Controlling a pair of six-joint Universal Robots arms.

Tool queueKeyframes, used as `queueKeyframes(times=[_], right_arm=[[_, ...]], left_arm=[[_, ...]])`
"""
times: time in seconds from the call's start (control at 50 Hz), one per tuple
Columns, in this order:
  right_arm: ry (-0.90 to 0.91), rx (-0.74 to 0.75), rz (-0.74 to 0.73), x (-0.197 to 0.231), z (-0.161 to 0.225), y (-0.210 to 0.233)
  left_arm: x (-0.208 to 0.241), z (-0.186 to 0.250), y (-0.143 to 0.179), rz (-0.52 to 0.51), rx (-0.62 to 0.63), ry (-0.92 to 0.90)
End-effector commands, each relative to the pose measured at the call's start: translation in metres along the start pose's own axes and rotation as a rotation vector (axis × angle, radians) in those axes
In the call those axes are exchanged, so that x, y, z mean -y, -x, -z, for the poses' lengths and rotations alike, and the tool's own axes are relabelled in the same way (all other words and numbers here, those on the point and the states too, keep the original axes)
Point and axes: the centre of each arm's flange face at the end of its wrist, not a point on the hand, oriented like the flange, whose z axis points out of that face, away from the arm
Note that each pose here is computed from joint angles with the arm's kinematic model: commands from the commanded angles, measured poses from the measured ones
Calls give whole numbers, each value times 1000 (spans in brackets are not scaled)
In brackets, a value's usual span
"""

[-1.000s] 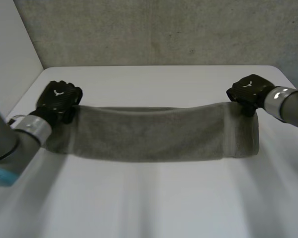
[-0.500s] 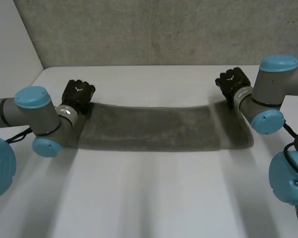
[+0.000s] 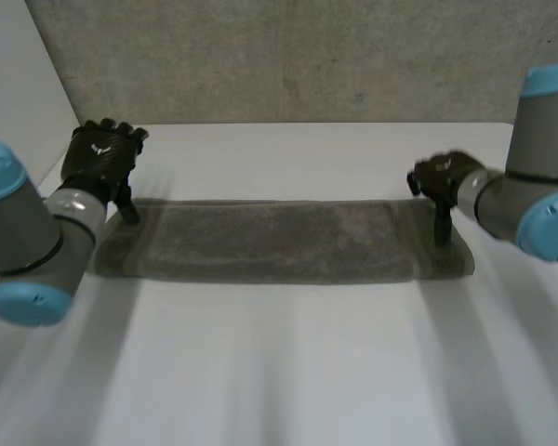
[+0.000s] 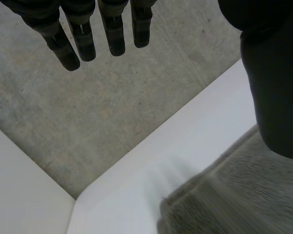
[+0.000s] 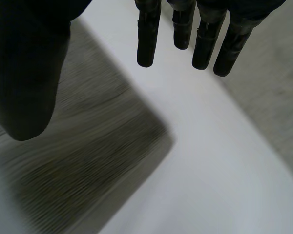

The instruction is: Fold the towel.

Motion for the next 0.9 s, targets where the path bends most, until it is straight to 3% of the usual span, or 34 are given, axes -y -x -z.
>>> queueKeyframes(times=[0.02, 0.3, 0.52, 0.62, 0.74, 0.78, 0.8, 0.84, 0.9], right_arm=[[98, 36, -25, -54, 5, 19], [49, -42, -34, -83, -12, 14], [11, -218, -67, -86, -14, -39], [-45, -373, -36, -67, 5, -99], [-86, -440, 54, -44, 11, -121], [-194, -414, 99, 0, 21, -102], [-195, -413, 100, 0, 21, -101], [-351, -330, 140, 54, 33, -53], [-405, -277, 155, 71, 37, -27]], left_arm=[[-1, 44, 1, 70, 0, 18], [3, 71, -3, 132, 1, -21], [15, 78, -2, 132, 3, -60], [26, 84, 2, 131, 14, -94], [26, 88, 3, 131, 16, -101], [26, 88, 3, 129, 23, -110], [26, 88, 3, 129, 23, -111], [26, 85, 6, 130, 36, -121], [25, 83, 6, 130, 37, -120]])
